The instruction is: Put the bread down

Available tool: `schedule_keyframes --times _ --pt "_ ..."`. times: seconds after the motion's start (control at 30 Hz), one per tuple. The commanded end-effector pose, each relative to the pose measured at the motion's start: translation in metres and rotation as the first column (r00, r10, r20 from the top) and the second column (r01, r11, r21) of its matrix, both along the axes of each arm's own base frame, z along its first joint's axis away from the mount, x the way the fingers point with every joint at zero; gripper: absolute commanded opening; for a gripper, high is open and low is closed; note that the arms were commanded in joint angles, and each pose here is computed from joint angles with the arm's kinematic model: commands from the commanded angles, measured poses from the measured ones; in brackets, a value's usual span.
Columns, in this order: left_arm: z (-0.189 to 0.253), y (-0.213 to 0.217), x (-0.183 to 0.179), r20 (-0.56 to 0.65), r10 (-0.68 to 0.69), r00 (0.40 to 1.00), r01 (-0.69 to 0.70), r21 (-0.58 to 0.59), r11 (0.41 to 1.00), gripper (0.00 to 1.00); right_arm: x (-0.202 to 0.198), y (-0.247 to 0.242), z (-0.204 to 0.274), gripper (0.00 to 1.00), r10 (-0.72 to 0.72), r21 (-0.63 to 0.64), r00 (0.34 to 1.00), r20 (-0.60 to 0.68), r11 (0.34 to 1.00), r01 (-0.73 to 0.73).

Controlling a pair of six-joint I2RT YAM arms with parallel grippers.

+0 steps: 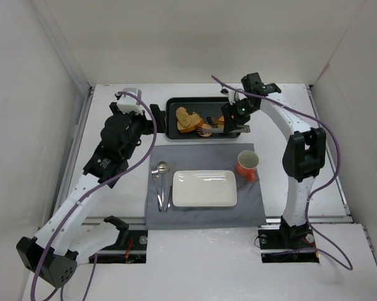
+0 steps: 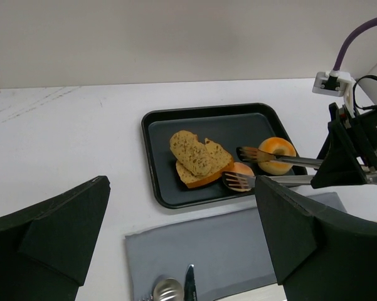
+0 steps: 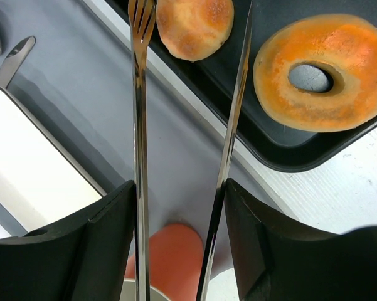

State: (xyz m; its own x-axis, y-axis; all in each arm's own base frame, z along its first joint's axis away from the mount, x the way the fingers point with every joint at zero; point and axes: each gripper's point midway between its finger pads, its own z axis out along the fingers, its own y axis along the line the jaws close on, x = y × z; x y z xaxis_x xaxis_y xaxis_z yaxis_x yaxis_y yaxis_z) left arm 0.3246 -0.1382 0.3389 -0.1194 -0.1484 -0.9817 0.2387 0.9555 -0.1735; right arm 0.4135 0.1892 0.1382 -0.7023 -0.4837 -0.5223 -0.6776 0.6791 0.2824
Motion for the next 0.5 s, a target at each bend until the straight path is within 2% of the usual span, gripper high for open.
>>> schedule_keyframes --times 0.0,0.27,0.47 --pt "0.0319 0.0019 -0.0041 0.088 0.007 0.996 -0.003 -0.046 0.999 1.00 0.0014 0.0077 0.0078 0.62 0.009 0.001 1.000 0.003 1.000 -0.009" --pt "0.0319 0.0019 -0.0041 0.088 0.007 0.996 -0.003 -0.046 0.999 1.00 -0.0008 0.0082 0.0021 0.59 0.011 -0.020 1.000 -0.010 1.000 -0.011" --pt "0.0319 0.0019 -0.0041 0.088 0.007 0.996 -0.003 -0.046 0.999 1.00 -0.0008 0.0082 0.0021 0.44 0.011 -0.020 1.000 -0.010 1.000 -0.011"
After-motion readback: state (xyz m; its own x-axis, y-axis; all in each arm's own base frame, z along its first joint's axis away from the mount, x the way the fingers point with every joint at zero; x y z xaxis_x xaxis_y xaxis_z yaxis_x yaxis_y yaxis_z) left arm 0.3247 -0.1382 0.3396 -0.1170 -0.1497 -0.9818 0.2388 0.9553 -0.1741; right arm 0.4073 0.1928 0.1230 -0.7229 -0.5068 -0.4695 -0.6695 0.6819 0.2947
